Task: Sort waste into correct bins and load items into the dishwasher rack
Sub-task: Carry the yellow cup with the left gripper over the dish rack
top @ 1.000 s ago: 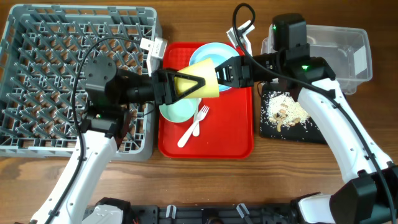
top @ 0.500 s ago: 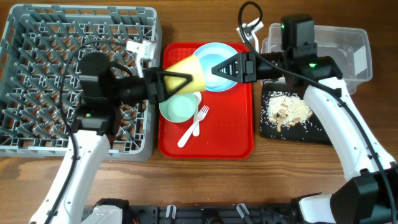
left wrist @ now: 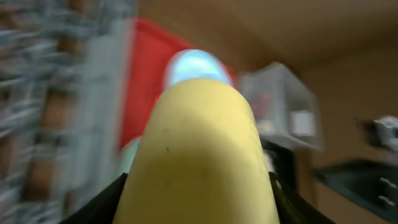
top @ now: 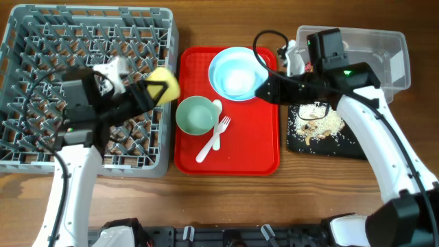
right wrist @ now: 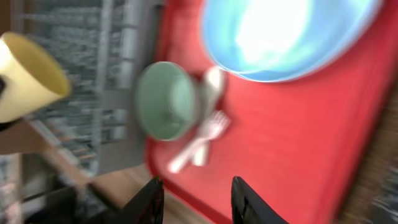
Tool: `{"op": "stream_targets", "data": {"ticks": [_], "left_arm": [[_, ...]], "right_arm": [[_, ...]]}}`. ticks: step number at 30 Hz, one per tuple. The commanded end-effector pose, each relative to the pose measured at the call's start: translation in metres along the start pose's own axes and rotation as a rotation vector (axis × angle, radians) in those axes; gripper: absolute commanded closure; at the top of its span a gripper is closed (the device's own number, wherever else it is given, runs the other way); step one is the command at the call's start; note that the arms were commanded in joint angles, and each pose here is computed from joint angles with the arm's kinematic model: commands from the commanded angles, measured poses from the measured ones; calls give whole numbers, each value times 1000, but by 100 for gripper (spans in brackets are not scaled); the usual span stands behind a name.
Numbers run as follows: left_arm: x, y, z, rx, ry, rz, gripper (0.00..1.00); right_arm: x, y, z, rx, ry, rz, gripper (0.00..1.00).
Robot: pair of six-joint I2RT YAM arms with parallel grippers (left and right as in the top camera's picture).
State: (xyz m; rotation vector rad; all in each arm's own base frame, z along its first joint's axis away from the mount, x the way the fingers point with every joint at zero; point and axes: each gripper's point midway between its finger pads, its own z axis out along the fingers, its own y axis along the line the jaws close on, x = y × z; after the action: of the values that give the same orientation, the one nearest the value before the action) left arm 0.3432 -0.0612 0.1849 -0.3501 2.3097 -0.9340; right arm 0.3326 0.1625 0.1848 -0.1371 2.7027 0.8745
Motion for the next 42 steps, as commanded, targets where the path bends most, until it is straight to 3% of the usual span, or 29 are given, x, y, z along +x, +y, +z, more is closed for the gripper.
{"op": "stream_targets", "data": {"ticks": [1, 3, 7, 20, 31, 41, 42], "left_arm": [[-28, 53, -38, -359, -136, -21, 96], [-26, 75, -56, -508, -137, -61, 96], [-24, 93, -77, -642, -139, -94, 96], [27, 107, -89, -734, 48, -183, 96], [47, 122, -98, -833, 123, -213, 95], [56, 136, -72, -804, 222, -260, 63], [57, 137, -69, -798, 232, -266, 53]], "right_arm": [[-6, -22, -37, 225, -113, -80, 63], [-3, -29, -50, 294, -133, -79, 63], [3, -36, -59, 355, -135, -73, 62], [7, -39, -58, 360, -116, -59, 60], [12, -40, -57, 363, -100, -27, 61], [12, -40, -57, 363, -98, -26, 60], [12, -40, -57, 363, -98, -26, 60]]}}
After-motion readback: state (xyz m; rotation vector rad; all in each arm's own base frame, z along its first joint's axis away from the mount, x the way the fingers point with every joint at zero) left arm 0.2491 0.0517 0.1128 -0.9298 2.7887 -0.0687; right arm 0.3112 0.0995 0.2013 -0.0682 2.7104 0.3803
